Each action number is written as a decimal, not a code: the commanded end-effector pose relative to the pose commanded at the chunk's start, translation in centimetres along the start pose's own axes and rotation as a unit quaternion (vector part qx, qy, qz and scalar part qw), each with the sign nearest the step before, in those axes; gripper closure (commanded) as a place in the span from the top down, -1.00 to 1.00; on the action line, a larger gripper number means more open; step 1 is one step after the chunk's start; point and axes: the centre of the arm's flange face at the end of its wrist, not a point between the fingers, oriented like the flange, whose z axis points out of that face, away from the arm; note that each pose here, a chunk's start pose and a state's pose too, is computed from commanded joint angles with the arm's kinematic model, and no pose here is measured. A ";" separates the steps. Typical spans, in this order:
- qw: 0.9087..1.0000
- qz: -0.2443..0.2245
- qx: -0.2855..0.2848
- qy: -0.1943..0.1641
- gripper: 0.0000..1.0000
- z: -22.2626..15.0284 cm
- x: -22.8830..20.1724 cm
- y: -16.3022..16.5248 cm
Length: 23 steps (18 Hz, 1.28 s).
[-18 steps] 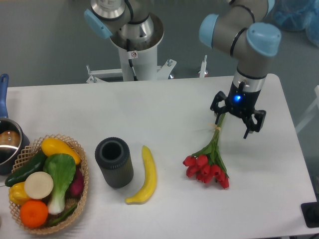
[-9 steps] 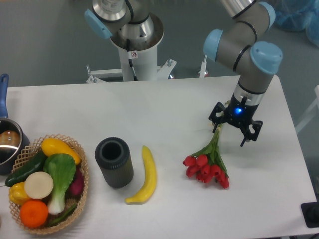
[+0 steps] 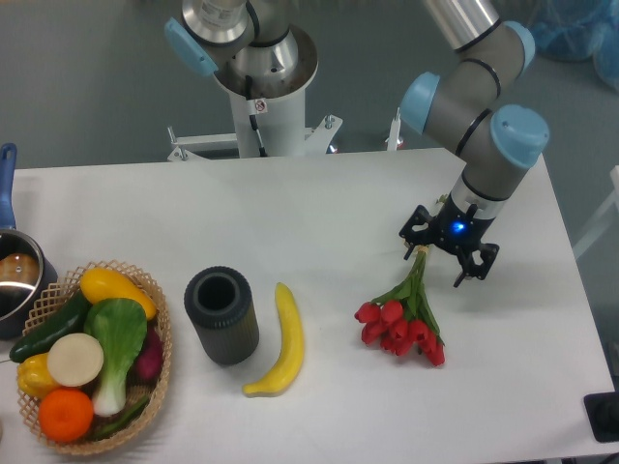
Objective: Pick up the flowers from the table
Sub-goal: 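Move the open gripper down toward the red tulip stems, then lower the gripper around the tulip stems below the flower heads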
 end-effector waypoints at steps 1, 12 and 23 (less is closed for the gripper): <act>1.000 0.000 -0.001 0.002 1.00 0.3 0.0 0.0; 1.000 0.006 0.000 0.019 1.00 2.7 -0.2 -0.7; 1.000 0.012 -0.004 0.029 0.77 4.0 0.3 -1.3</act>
